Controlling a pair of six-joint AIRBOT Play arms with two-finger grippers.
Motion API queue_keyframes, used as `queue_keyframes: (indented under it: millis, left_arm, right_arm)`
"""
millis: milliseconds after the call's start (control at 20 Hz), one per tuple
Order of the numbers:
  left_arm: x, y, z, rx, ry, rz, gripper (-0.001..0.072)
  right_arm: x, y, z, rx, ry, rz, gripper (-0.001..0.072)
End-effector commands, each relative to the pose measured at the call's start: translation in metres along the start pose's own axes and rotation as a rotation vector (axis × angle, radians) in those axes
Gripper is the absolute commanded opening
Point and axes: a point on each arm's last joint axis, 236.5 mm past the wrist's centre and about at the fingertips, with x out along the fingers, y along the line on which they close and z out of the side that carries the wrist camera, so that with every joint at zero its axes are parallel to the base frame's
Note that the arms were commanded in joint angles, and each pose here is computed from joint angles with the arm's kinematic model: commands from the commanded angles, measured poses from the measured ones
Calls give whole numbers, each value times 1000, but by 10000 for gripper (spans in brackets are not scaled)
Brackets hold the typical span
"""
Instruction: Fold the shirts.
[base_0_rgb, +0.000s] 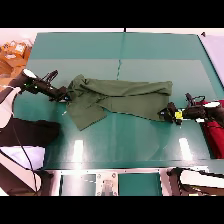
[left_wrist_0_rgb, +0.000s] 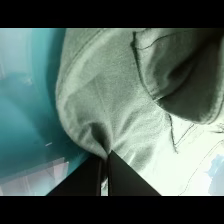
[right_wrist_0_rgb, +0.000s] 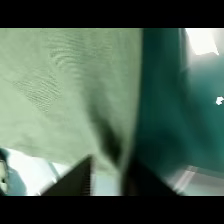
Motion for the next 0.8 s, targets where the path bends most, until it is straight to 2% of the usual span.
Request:
queue_keyframes:
  millis: [0,50,200,300,500,600,750]
  left_arm:
    - [0,-2,-7,-7,31,-12,26]
    - [-3,-5,-11,0,53,-18,26]
    - [-35,-23,-15,41,74,5,25]
    - [-78,-50,-1,105,-26,42,25]
    - [-217,-155,10,322,-389,113,26]
    - [-295,-217,-7,457,-613,154,26]
    - [-418,-318,-70,671,-1031,203,26]
  right_arm:
    - [0,3,-2,-20,9,2,103]
    - [-4,8,1,-54,7,9,15]
    - [-41,49,21,-167,-49,52,15]
    - [-95,97,41,-292,-170,89,14]
    - [-271,207,52,-531,-600,151,14]
    - [-357,248,28,-612,-816,172,14]
    - [-459,289,-30,-709,-1102,190,14]
